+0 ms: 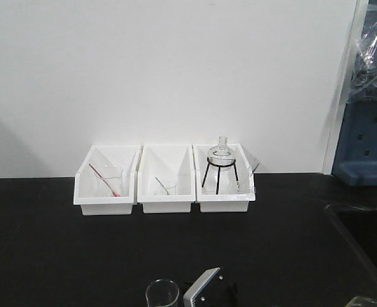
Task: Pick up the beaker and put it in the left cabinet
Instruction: 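Lower the right gripper around the clear glass beaker on the counter, then close the right gripper on the beaker and lift it up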
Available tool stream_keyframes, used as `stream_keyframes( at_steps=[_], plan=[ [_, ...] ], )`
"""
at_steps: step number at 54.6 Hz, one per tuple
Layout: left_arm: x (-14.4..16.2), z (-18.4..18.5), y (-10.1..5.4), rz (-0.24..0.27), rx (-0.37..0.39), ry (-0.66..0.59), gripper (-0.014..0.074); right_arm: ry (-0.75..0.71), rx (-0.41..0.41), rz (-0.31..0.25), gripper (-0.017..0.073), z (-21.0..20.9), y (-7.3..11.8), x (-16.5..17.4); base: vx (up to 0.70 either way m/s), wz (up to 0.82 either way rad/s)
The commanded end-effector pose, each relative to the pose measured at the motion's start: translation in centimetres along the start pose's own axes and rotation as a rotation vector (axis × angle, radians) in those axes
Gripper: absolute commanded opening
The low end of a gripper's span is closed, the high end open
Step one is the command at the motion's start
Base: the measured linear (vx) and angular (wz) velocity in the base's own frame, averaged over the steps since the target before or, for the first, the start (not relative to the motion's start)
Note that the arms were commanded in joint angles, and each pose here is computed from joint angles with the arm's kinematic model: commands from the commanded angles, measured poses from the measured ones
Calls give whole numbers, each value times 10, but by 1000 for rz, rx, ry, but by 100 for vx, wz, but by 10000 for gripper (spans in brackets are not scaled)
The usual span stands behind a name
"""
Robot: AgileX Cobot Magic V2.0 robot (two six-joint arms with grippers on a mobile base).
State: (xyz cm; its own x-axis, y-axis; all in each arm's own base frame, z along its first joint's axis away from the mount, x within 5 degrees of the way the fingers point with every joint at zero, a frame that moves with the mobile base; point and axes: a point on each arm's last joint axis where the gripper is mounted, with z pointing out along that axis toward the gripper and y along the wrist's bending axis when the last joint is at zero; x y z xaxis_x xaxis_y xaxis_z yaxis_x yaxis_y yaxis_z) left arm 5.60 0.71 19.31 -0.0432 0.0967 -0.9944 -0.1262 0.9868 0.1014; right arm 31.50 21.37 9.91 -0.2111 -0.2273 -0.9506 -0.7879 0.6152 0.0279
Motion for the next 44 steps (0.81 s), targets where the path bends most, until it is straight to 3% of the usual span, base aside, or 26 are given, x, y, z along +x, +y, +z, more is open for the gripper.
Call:
stream_keyframes(
  at_steps=[1,9,21,35,44],
  plan=[
    [-14,-2,2,-7,-16,-110,-6,-157,-12,2,606,6,-5,-32,0,0],
    [-14,-2,2,-7,-16,-110,-6,-171,-26,58,604,21,-6,-31,0,0],
    [-14,-2,2,-7,-16,-110,-6,-192,-42,57,584,39,-5,-33,0,0],
    [-14,-2,2,-7,-16,-110,-6,-204,-45,55,468,49,-6,-34,0,0],
    [-14,-2,2,-7,-16,-110,-6,-201,-52,118,329,49,-6,-34,0,0]
  ],
)
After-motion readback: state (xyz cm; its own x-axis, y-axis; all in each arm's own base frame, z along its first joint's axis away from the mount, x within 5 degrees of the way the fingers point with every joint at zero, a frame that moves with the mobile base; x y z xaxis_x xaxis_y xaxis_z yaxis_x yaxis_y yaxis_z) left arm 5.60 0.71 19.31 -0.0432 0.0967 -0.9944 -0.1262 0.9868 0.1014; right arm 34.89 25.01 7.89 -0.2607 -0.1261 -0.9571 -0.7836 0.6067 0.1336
